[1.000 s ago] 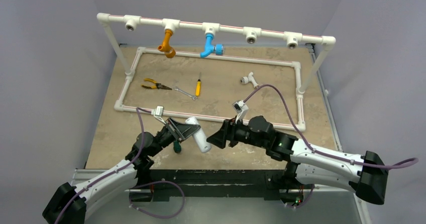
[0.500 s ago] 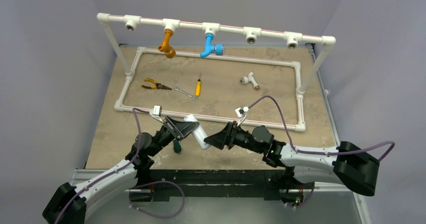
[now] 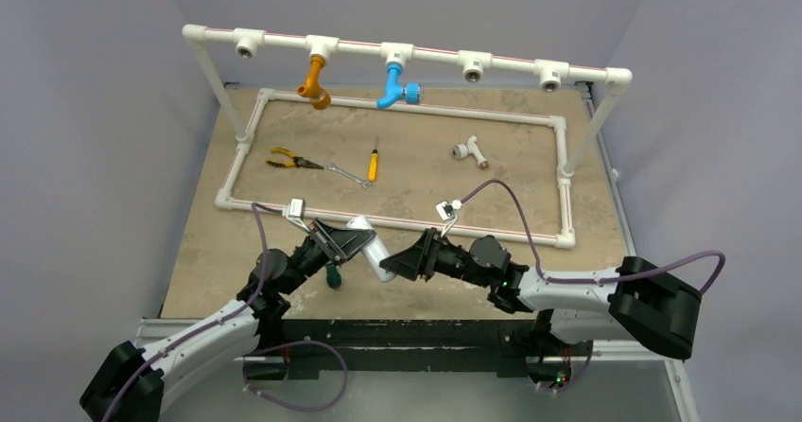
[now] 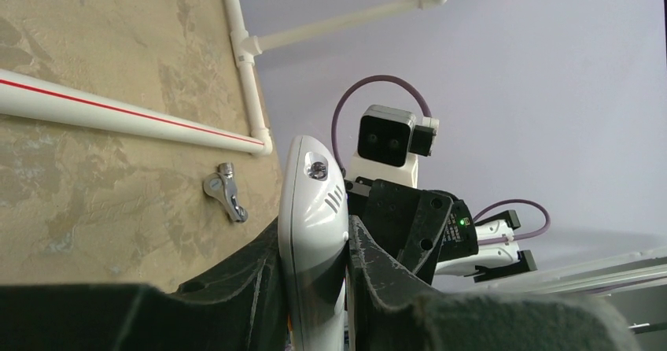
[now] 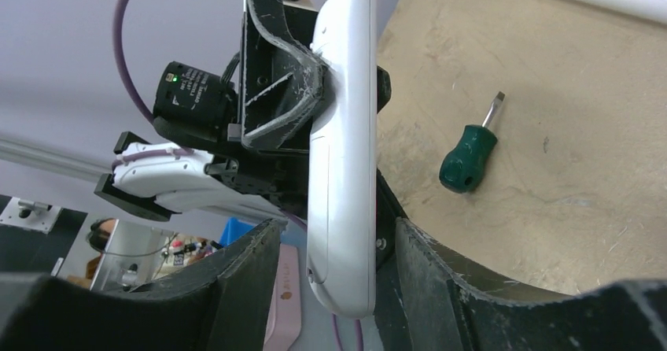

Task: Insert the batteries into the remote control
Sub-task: Load the battery cover into the remote control.

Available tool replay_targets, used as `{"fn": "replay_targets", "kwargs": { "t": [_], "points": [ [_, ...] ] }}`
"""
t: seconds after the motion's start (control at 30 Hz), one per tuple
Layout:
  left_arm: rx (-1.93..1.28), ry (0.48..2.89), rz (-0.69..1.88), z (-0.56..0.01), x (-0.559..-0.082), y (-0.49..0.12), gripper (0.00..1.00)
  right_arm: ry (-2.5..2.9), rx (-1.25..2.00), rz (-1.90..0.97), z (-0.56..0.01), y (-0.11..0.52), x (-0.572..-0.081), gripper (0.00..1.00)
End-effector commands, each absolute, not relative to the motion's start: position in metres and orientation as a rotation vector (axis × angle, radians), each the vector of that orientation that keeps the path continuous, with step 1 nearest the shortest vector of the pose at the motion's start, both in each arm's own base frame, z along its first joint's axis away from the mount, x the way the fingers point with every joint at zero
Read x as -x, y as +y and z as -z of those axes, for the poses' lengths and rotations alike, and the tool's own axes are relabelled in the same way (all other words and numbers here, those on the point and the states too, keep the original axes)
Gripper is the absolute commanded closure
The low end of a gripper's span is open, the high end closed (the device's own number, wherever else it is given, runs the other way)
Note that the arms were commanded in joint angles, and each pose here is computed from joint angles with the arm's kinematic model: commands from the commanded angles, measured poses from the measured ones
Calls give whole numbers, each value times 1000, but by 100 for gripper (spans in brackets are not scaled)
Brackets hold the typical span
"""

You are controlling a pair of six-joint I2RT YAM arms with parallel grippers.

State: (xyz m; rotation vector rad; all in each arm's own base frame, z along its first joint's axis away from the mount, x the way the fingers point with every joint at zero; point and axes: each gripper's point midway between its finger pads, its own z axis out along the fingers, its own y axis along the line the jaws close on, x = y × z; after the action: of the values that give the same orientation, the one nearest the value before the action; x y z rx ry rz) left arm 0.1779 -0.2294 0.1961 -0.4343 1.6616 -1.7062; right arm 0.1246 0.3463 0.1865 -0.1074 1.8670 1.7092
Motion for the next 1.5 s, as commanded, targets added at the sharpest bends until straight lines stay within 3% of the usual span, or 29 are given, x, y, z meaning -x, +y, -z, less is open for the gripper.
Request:
{"fn": "replay_targets", "kwargs": {
  "t": [0.0, 0.5, 0.77, 1.0, 1.17, 1.47],
  "points": [
    [407, 1578, 1760, -215, -174, -228, 100, 1795, 148, -1798, -213, 359, -122, 48],
    [403, 1577, 1758, -214, -173, -227, 100, 1822, 169, -1837, -204, 371, -120, 78],
    [389, 1572, 1759, -215, -171, -227, 65, 1861, 189, -1752, -200, 363, -121, 87],
    [283, 1542, 1783, -231, -162, -231, 54, 1896, 234, -1754, -201, 360, -113, 92],
    [175, 1530, 1805, -243, -154, -238, 54, 1903, 309, -1786, -208, 362, -103, 93],
    [141, 1505, 1843, -248, -150, -241, 68, 1906, 349, -1801, -213, 363, -98, 93]
  ]
}}
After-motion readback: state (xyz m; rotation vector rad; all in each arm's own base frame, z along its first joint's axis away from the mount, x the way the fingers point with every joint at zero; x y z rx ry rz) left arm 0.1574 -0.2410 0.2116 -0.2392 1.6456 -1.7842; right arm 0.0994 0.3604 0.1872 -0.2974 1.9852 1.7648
